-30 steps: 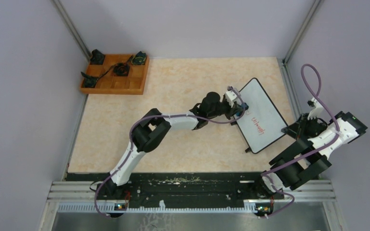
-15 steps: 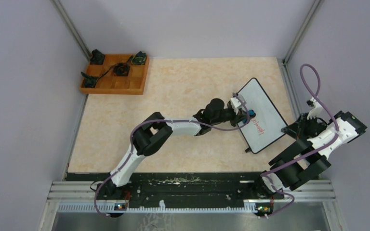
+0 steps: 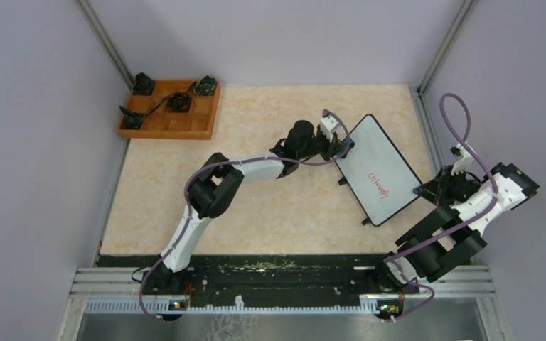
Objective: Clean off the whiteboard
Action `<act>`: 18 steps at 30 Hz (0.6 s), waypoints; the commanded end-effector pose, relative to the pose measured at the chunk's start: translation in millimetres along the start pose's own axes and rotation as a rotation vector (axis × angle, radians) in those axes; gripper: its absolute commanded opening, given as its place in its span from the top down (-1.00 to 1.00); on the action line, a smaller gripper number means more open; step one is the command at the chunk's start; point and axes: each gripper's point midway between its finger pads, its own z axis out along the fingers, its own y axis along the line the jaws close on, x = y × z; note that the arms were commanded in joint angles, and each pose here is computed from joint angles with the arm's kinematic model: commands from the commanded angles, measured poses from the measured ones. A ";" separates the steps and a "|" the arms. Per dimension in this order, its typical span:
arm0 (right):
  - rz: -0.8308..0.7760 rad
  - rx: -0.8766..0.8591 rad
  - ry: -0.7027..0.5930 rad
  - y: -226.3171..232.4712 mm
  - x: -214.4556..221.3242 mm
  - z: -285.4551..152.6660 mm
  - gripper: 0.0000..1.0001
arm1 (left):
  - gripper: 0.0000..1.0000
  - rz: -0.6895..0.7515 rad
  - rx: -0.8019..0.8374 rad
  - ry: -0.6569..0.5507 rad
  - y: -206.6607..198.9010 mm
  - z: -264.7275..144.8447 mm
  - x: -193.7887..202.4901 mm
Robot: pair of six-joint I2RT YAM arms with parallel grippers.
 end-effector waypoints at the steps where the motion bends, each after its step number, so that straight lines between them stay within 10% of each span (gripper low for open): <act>1: -0.084 -0.014 0.122 6.0 26.1 3.4 1.00 | 1.00 0.007 -0.009 0.013 17.7 10.2 -5.9; 18: -0.083 -0.025 0.126 7.9 25.0 5.5 1.00 | 1.00 -0.003 0.120 0.013 -58.9 16.5 8.5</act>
